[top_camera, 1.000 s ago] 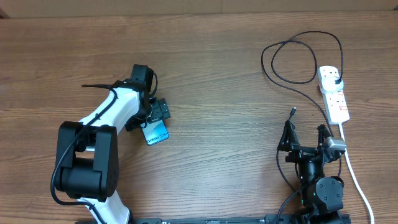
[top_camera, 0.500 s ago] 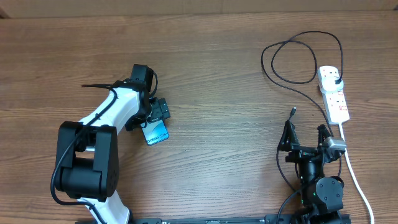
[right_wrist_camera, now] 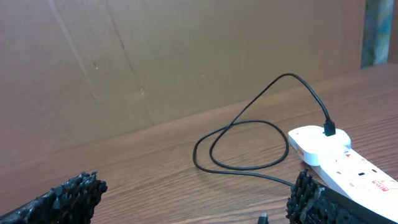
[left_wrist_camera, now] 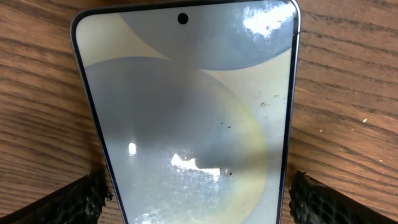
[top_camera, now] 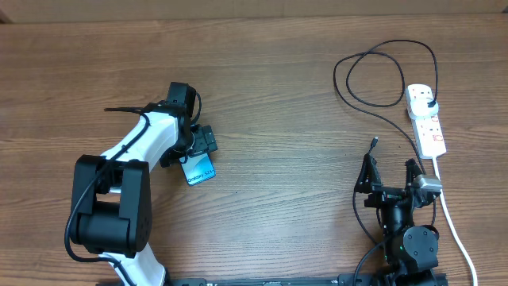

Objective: Plug charger to phone and switch on socket

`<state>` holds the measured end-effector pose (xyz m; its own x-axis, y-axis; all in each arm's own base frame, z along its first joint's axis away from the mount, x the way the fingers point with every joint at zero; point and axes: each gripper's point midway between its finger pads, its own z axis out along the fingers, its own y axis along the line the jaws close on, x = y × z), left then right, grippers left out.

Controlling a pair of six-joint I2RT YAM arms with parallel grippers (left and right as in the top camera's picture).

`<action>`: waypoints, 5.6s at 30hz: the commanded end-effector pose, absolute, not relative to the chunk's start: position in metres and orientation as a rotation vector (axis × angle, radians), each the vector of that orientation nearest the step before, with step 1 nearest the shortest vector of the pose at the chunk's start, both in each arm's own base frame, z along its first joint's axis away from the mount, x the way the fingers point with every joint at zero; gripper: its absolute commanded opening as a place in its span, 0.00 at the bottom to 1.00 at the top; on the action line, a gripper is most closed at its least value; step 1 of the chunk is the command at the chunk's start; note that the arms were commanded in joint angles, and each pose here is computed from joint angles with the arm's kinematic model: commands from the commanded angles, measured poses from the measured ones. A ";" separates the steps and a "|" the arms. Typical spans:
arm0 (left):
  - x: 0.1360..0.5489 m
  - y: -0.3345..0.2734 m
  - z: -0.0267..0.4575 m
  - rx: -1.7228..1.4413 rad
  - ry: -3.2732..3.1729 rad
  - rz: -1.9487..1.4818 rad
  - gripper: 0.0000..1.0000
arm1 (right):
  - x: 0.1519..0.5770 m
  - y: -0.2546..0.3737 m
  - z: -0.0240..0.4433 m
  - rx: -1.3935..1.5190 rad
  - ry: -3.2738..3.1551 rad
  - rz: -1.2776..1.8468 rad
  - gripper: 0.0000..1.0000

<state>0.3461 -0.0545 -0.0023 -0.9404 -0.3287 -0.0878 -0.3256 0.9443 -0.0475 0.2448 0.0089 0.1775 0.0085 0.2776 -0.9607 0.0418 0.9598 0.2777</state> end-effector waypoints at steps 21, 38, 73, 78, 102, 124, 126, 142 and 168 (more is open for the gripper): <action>0.322 -0.063 -0.038 -0.468 3.121 -0.105 1.00 | 0.245 0.008 0.174 0.256 1.559 0.179 1.00; 0.325 -0.064 -0.038 -0.466 3.110 -0.109 1.00 | 0.245 0.008 0.174 0.257 1.559 0.179 1.00; 0.320 -0.056 -0.039 -0.465 3.127 -0.045 0.89 | 0.245 0.009 0.174 0.256 1.559 0.179 1.00; 0.308 -0.065 -0.038 -0.475 3.182 -0.114 0.88 | 0.245 0.008 0.174 0.257 1.559 0.179 1.00; 0.291 -0.080 -0.035 -0.524 3.251 -0.233 0.95 | 0.245 0.008 0.174 0.257 1.559 0.179 1.00; 0.282 -0.079 -0.025 -0.770 3.284 -0.304 1.00 | 0.245 0.009 0.174 0.256 1.559 0.179 1.00; 0.279 -0.083 -0.026 -0.783 3.288 -0.294 1.00 | 0.245 0.008 0.174 0.257 1.559 0.179 1.00; 0.299 -0.056 -0.038 -0.850 3.160 -0.141 0.98 | 0.245 0.008 0.174 0.257 1.559 0.179 1.00; 0.288 -0.024 -0.038 -0.762 3.185 0.124 0.95 | 0.245 0.008 0.174 0.256 1.559 0.179 1.00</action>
